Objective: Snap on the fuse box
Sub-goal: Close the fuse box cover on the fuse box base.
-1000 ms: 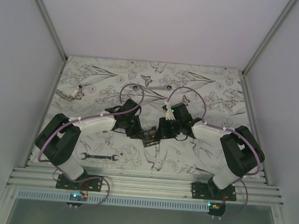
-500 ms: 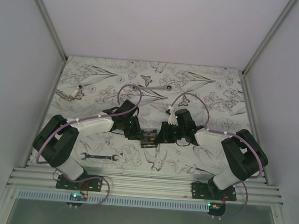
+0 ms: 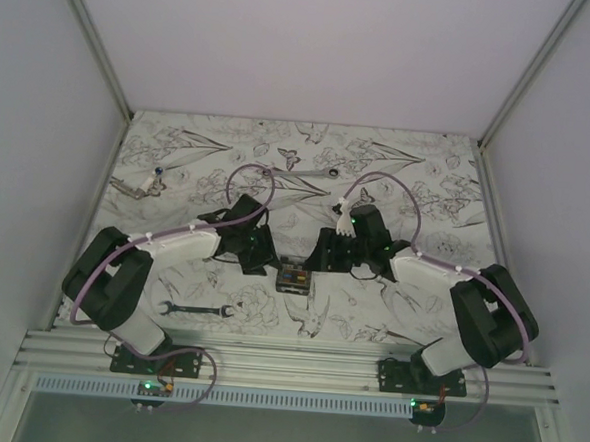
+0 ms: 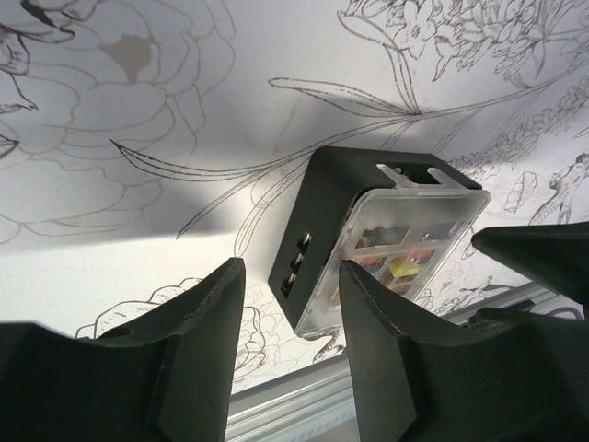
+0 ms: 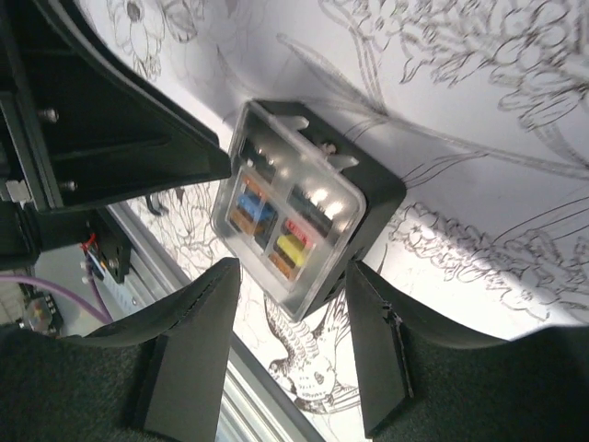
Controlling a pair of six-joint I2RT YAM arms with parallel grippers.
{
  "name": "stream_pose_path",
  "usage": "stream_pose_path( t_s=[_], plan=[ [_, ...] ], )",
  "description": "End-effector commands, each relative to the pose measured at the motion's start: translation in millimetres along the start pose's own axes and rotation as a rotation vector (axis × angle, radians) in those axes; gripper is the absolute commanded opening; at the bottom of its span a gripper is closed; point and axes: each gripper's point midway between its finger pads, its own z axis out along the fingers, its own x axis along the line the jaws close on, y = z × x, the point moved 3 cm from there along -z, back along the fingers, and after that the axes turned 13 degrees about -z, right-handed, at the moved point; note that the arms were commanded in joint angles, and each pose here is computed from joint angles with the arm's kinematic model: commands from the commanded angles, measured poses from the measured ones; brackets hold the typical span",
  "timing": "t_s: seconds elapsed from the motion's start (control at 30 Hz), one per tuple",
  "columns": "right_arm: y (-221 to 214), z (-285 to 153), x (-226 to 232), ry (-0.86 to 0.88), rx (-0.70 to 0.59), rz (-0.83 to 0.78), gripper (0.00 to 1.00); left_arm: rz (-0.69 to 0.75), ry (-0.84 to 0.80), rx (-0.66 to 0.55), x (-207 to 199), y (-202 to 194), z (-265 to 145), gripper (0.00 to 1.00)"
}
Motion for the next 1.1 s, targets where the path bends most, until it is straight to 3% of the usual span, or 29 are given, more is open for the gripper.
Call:
stream_pose_path(
  t_s=[0.0, 0.3, 0.53, 0.7, 0.9, 1.07],
  plan=[
    [20, 5, -8, -0.014, -0.061, 0.028, 0.55, 0.021, 0.0, -0.017, -6, 10, -6, 0.48],
    [11, 20, -25, -0.039, -0.036, 0.061, 0.43, 0.035, 0.007, 0.03, -18, 14, 10, 0.44],
    [-21, 30, -40, -0.062, 0.046, 0.091, 0.29, 0.009, 0.073, 0.111, -1, 1, 32, 0.31],
    [-49, 32, -48, -0.073, 0.111, 0.126, 0.2, 0.012, 0.117, 0.145, 15, -15, 43, 0.28],
    [-53, 25, -47, -0.085, 0.104, 0.113, 0.2, -0.003, 0.117, 0.143, 24, -20, 45, 0.29],
    [-18, 12, -40, -0.123, 0.022, 0.03, 0.31, 0.047, 0.021, 0.066, 1, -10, 20, 0.4]
  ],
)
